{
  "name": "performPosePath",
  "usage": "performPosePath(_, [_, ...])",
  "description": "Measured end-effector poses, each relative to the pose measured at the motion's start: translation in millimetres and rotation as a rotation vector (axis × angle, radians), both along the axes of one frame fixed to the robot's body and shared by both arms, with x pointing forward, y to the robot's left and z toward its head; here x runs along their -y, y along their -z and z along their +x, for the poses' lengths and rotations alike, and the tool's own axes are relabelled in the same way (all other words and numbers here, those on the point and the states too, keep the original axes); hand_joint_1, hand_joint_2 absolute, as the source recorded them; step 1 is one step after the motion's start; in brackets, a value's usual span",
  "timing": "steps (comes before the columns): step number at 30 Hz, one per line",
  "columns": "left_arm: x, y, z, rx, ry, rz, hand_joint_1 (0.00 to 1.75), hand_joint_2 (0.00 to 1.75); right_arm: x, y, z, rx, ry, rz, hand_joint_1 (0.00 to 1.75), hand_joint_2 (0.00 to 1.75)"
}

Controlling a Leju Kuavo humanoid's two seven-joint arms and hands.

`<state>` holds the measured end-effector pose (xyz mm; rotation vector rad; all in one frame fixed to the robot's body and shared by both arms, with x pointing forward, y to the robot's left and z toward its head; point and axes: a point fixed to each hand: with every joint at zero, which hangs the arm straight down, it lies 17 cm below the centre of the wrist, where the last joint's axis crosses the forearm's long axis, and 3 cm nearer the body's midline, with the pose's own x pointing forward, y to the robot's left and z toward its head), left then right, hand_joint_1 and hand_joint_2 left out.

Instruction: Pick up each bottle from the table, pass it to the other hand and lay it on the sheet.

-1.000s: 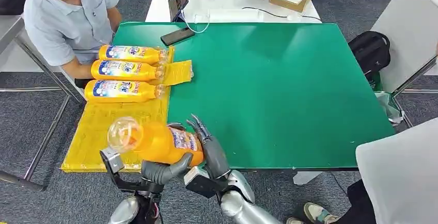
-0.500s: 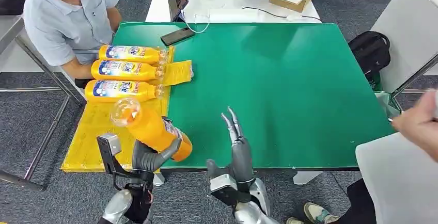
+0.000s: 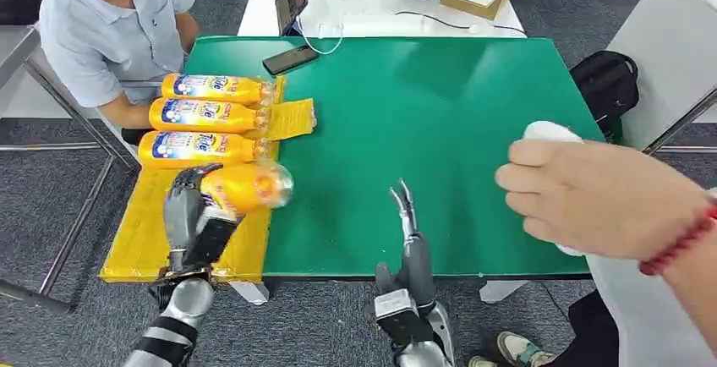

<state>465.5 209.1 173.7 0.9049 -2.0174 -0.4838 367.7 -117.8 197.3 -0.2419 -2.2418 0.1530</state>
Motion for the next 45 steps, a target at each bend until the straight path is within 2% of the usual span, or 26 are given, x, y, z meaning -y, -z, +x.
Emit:
performPosePath(5, [-20, 40, 28, -0.144, -0.096, 0.193, 1.75, 1.75, -13, 0, -3, -0.010, -0.058, 0.013, 0.00, 0.00])
performPosePath(8, [-31, 75, 42, -0.278, -0.125, 0.283, 1.75, 1.75, -20, 0, -4, -0.017, -0.093, 0.020, 0.00, 0.00])
performPosePath(12, [-38, 94, 46, -0.341, -0.127, 0.313, 1.75, 1.75, -21, 0, -5, -0.018, -0.103, 0.021, 0.00, 0.00])
performPosePath(17, [-50, 118, 65, -0.516, -0.125, 0.300, 1.73, 1.75, -30, 0, -6, -0.031, -0.146, 0.040, 0.00, 0.00])
performPosePath(18, [-53, 120, 68, -0.538, -0.137, 0.319, 1.40, 1.75, -32, 0, -6, -0.033, -0.153, 0.046, 0.00, 0.00])
performPosePath(19, [-55, 123, 71, -0.557, -0.147, 0.334, 0.72, 1.75, -34, 0, -6, -0.037, -0.161, 0.052, 0.00, 0.00])
performPosePath(20, [-57, 125, 73, -0.574, -0.153, 0.346, 0.66, 1.75, -36, 0, -6, -0.039, -0.165, 0.056, 0.00, 0.00])
performPosePath(21, [-57, 126, 76, -0.589, -0.155, 0.356, 0.42, 1.75, -37, 0, -6, -0.043, -0.170, 0.059, 0.00, 0.00])
performPosePath(22, [-57, 127, 77, -0.601, -0.150, 0.363, 0.10, 1.75, -38, 1, -6, -0.045, -0.172, 0.063, 0.00, 0.00])
performPosePath(23, [-56, 130, 79, -0.616, -0.141, 0.367, 0.00, 1.75, -40, 1, -6, -0.048, -0.175, 0.064, 0.00, 0.00])
performPosePath(26, [-48, 138, 79, -0.662, -0.078, 0.338, 0.00, 1.75, -41, 3, -5, -0.054, -0.176, 0.070, 0.00, 0.00])
performPosePath(31, [0, 149, 68, -0.761, 0.251, 0.116, 0.00, 1.75, -42, 6, -3, -0.068, -0.187, 0.080, 0.00, 0.00])
performPosePath(33, [13, 147, 63, -0.771, 0.329, 0.062, 0.00, 1.75, -42, 5, -2, -0.069, -0.189, 0.081, 0.00, 0.00])
performPosePath(37, [18, 143, 62, -0.762, 0.357, 0.038, 0.00, 1.75, -42, 6, -1, -0.073, -0.190, 0.084, 0.00, 0.00])
performPosePath(42, [38, 134, 53, -0.740, 0.450, -0.078, 0.00, 1.75, -41, 8, 0, -0.079, -0.185, 0.087, 0.00, 0.00])
performPosePath(45, [42, 115, 52, -0.636, 0.435, -0.177, 0.00, 1.75, -37, 9, 1, -0.077, -0.162, 0.084, 0.00, 0.00])
